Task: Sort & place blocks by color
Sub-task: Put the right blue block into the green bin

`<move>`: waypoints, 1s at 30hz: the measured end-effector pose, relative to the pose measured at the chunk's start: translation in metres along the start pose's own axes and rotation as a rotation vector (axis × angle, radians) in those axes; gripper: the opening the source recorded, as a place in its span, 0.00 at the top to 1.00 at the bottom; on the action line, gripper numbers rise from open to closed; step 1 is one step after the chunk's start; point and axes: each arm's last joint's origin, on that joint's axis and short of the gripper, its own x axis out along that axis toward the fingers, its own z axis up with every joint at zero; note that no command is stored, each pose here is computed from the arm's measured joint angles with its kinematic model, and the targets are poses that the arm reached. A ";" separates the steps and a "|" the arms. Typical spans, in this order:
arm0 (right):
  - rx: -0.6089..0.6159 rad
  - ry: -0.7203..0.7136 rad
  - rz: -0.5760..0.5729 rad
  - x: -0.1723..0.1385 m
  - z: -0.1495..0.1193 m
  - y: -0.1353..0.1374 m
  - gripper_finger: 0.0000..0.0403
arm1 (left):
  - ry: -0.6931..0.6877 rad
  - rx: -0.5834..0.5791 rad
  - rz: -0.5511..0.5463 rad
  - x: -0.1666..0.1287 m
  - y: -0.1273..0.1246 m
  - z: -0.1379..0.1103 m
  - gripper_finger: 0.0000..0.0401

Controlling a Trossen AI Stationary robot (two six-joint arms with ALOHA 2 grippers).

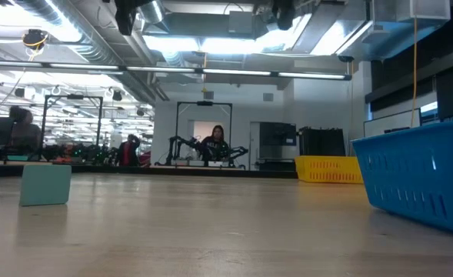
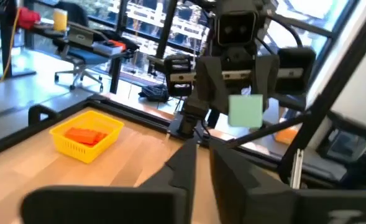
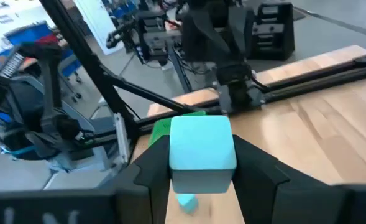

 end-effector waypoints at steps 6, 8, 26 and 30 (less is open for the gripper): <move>-0.004 0.006 -0.007 0.000 0.000 -0.002 0.66 | 0.002 -0.115 -0.003 0.001 0.002 0.001 0.69; -0.004 0.007 -0.006 0.000 0.000 -0.002 0.66 | 0.009 -0.133 -0.012 0.002 0.002 0.000 0.62; -0.029 -0.029 -0.016 0.000 0.003 -0.002 0.64 | 0.106 -0.129 -0.040 0.061 -0.016 0.005 0.39; -0.032 -0.043 -0.055 0.000 0.003 -0.003 0.66 | 0.150 -0.114 -0.116 0.084 -0.020 0.007 0.39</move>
